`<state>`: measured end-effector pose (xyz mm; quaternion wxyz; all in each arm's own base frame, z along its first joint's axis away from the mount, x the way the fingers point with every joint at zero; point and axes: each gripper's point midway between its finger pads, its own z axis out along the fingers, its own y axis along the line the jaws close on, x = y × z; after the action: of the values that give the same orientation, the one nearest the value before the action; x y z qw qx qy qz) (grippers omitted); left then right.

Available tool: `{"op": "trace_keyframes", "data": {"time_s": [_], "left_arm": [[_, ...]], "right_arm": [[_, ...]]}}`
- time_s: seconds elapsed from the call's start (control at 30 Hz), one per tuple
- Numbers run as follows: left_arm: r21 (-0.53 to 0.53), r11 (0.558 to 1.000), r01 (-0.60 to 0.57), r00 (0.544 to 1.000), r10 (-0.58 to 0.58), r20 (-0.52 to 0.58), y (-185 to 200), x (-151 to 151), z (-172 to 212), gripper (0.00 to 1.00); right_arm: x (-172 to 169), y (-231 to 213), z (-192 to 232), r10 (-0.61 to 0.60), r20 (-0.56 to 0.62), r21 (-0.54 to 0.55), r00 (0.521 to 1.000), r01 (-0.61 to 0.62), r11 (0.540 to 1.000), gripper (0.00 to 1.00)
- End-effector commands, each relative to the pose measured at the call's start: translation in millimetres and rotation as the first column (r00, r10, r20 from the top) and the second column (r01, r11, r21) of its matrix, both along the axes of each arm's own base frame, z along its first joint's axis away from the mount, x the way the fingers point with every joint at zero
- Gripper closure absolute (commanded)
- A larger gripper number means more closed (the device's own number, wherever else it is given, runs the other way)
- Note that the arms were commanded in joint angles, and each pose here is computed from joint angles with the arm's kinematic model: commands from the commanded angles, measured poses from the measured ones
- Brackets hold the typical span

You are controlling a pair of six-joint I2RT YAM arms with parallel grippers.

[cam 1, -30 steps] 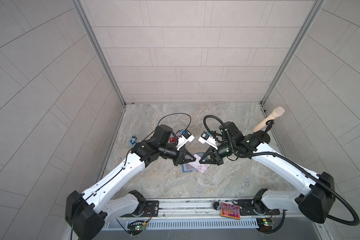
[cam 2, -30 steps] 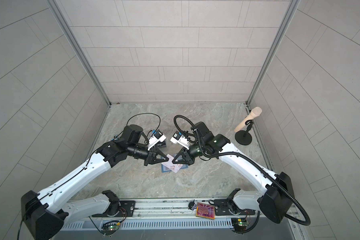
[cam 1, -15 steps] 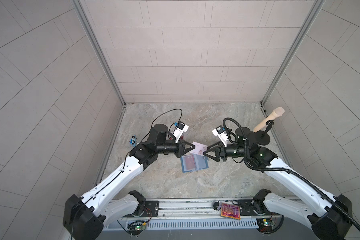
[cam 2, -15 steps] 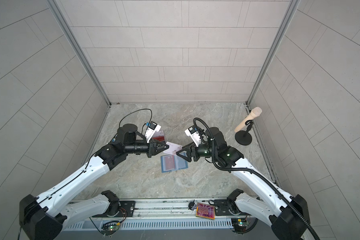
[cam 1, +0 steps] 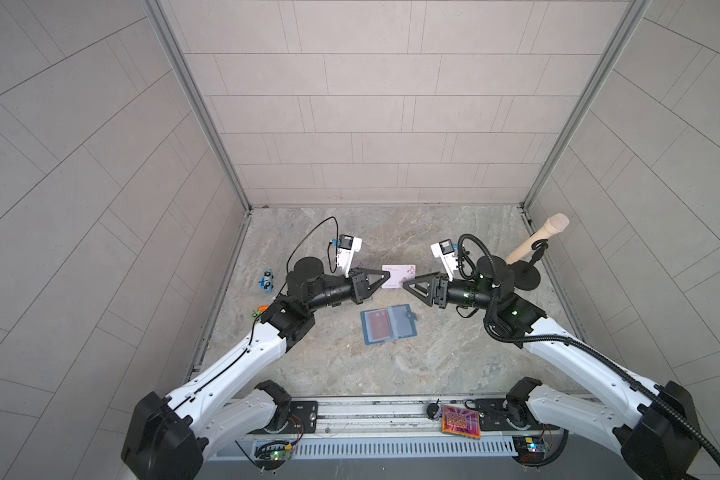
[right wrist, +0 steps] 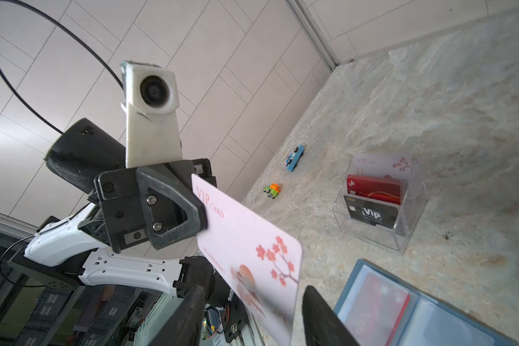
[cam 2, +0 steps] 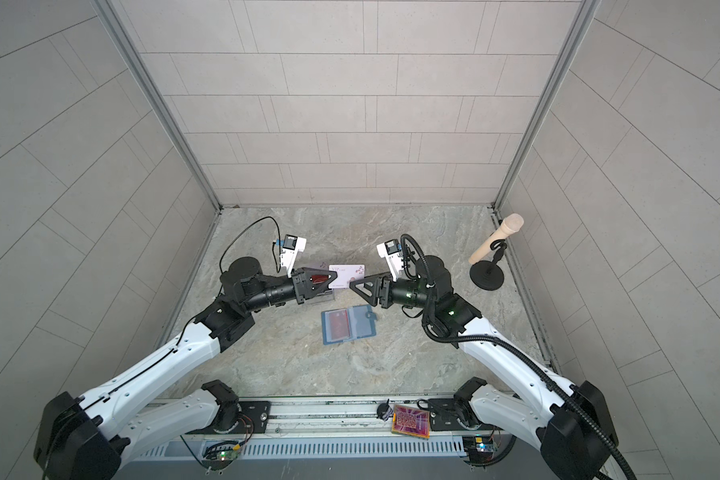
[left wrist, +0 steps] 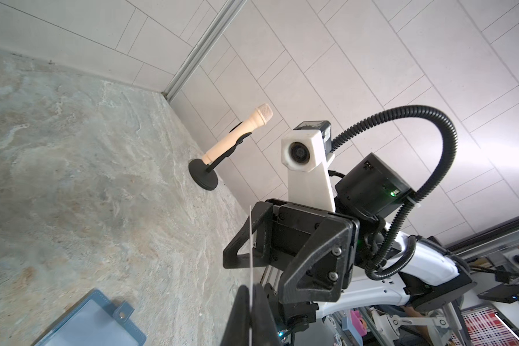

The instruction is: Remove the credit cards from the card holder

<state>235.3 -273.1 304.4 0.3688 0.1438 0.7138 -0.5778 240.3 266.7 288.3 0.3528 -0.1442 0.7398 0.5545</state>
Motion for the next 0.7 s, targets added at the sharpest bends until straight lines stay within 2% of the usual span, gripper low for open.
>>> {"op": "trace_keyframes", "data": {"time_s": [0.0, 0.57, 0.67], "left_arm": [[-0.094, 0.996, 0.007, 0.999, -0.002, 0.052, 2.1, -3.7, 24.0, 1.0], [-0.12, 0.992, 0.034, 0.998, -0.028, 0.051, 0.4, -7.9, 22.7, 1.0], [-0.101, 0.994, 0.044, 0.998, -0.039, 0.054, 0.2, -9.7, 18.4, 0.93]], "right_arm": [[1.6, -0.3, 23.9, -0.015, 0.035, 0.068, 0.999, 0.012, 0.998, 0.51], [0.1, -8.5, 36.4, -0.06, 0.035, 0.097, 0.998, 0.056, 0.994, 0.81], [-2.4, -9.6, 36.6, -0.057, 0.04, 0.083, 0.998, 0.054, 0.995, 0.87]]}}
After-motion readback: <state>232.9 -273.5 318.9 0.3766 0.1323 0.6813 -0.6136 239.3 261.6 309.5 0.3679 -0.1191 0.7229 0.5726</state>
